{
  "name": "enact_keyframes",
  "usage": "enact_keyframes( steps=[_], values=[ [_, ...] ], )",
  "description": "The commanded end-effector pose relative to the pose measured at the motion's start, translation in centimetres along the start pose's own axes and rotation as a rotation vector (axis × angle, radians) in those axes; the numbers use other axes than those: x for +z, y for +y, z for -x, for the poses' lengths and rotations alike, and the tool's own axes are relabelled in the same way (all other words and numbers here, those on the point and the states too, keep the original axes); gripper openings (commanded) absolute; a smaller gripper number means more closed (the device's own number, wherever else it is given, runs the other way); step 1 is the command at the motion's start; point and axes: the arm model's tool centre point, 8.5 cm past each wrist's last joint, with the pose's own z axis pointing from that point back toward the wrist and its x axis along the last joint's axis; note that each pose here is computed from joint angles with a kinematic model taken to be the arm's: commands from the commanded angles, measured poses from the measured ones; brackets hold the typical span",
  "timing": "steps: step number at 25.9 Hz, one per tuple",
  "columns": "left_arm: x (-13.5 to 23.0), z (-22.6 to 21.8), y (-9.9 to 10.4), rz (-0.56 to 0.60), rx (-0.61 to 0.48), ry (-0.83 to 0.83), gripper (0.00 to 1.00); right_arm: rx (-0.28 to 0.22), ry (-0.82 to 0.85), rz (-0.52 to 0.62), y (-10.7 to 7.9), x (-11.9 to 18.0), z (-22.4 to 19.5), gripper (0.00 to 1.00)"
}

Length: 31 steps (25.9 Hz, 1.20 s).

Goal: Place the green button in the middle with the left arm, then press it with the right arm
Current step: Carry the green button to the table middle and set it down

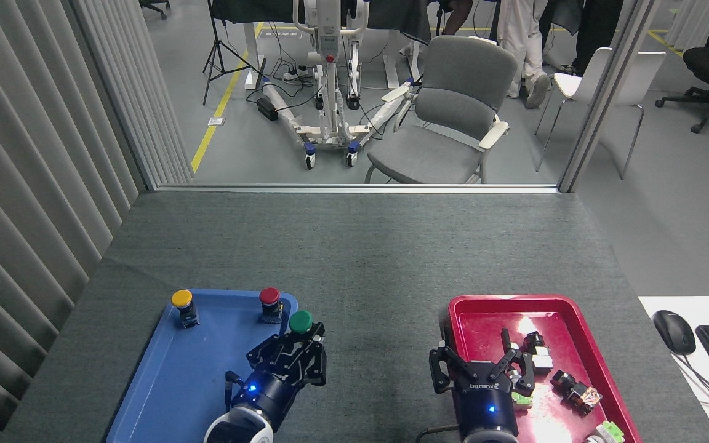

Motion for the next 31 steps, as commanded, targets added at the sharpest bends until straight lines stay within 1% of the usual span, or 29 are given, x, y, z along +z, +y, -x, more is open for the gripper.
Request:
enact_keyframes(
  steps=[1,4,6,8,9,15,18,20,21,22,23,24,25,26,27,29,31],
  values=[
    [-2.2,-1.3,-1.1,0.057,-0.010,-0.025,0.12,-0.001,-0.002,-0.001,-0.1,-0.1,-0.1,0.96],
    [-4.0,-1.0,-2.0,0.109,-0.022,-0.019,0.13,-0.002,-0.003,0.002,-0.2,-0.2,-0.2,0.96],
    [-4.8,-1.6,-2.7,0.135,-0.018,-0.024,0.13,-0.001,-0.005,0.002,-0.1,-0.1,-0.1,0.96],
    [-4.7,-2.5,-4.4,0.192,-0.022,-0.042,0.12,-0.001,-0.005,0.001,-0.1,0.0,-0.1,0.96],
    [-4.5,-3.1,-5.0,0.209,-0.041,-0.061,0.12,0.001,-0.009,0.004,-0.1,-0.1,-0.2,0.96],
    [-4.1,-2.9,-5.6,0.215,-0.057,-0.036,0.15,0.000,-0.011,-0.001,0.1,0.2,-0.4,0.96],
    [-3.2,-3.1,-6.7,0.226,-0.039,-0.025,0.16,0.000,-0.034,0.001,0.1,0.4,-1.2,0.96],
    [-3.0,-3.3,-6.9,0.216,-0.032,-0.020,0.17,0.002,-0.052,0.005,-0.1,0.4,-1.7,0.96],
    [-3.0,-3.3,-7.0,0.218,-0.031,-0.018,0.22,-0.001,-0.054,0.006,-0.2,0.3,-1.8,0.96],
    [-2.9,-3.2,-7.1,0.219,-0.029,-0.017,0.29,-0.001,-0.054,0.003,-0.2,0.3,-1.8,0.96],
    [-2.8,-3.3,-7.1,0.218,-0.028,-0.018,0.42,0.000,-0.053,0.003,-0.1,0.2,-1.8,0.96],
    [-2.6,-3.4,-7.2,0.217,-0.025,-0.018,0.50,0.001,-0.055,0.001,-0.1,0.3,-1.7,0.96],
    [-2.5,-3.6,-7.2,0.213,-0.018,-0.020,0.61,0.001,-0.055,0.001,-0.1,0.3,-1.7,0.96],
    [-2.4,-3.9,-7.3,0.213,-0.010,-0.022,0.74,0.001,-0.055,0.001,-0.1,0.3,-1.7,0.96],
    [-2.2,-4.0,-7.4,0.212,-0.005,-0.023,0.80,0.003,-0.053,0.002,-0.1,0.3,-1.7,0.96],
    [-2.1,-4.2,-7.2,0.201,0.003,-0.026,0.87,0.003,-0.053,-0.001,0.0,0.4,-1.7,0.96],
    [-2.0,-4.3,-7.1,0.196,0.004,-0.028,0.89,0.003,-0.057,-0.004,0.1,0.5,-1.8,0.96]
  ],
)
